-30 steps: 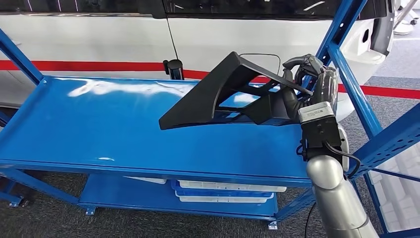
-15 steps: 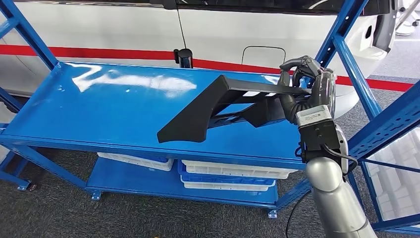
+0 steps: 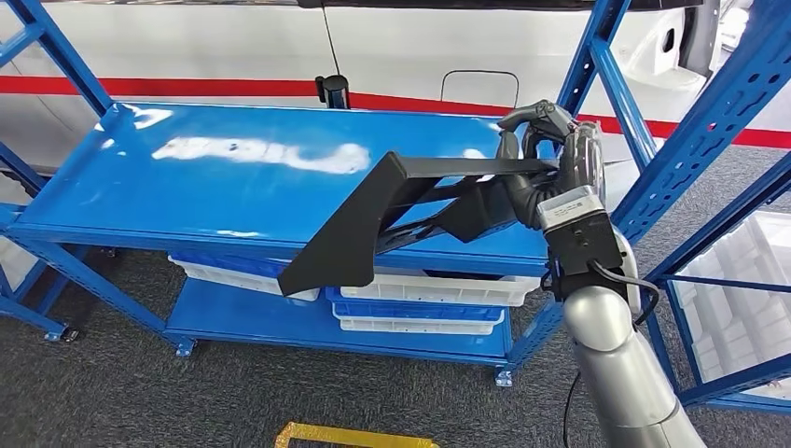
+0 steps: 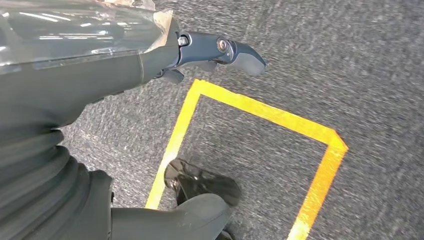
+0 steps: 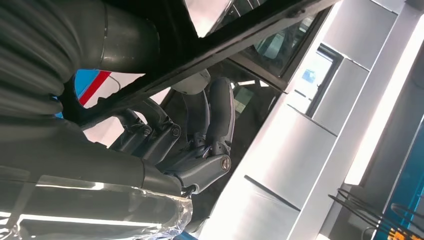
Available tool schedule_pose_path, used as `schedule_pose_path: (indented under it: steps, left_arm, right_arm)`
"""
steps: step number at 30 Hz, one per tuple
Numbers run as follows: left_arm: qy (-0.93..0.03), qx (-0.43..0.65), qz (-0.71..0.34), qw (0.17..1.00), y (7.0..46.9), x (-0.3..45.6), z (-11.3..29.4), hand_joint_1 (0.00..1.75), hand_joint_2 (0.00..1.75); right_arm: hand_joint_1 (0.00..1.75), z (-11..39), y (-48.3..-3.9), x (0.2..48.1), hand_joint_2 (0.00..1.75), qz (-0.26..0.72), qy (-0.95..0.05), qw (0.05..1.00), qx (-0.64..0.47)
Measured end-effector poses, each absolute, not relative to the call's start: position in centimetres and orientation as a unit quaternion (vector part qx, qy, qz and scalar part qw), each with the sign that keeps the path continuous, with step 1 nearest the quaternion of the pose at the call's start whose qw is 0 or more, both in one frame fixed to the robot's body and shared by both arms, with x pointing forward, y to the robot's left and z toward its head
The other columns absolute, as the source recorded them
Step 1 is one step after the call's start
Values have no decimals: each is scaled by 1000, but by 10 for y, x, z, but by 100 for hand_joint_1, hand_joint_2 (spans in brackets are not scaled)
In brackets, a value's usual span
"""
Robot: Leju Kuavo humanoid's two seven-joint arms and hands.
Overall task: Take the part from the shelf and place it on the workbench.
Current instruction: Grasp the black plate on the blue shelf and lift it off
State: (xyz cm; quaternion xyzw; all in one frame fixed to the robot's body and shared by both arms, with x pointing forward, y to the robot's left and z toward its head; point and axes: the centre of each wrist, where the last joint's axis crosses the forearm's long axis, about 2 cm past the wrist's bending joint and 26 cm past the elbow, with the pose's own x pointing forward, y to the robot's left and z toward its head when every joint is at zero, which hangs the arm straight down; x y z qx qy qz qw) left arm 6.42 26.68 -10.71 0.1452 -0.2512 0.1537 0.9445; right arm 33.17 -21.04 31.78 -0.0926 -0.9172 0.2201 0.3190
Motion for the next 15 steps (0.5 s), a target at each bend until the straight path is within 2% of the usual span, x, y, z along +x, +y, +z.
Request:
schedule_pose_path:
  steps: [15]
  left_arm:
    - [-265, 133, 178, 938, 267, 64, -107, 0, 175]
  right_arm:
    - [175, 325, -208, 338, 175, 232, -916, 314, -95]
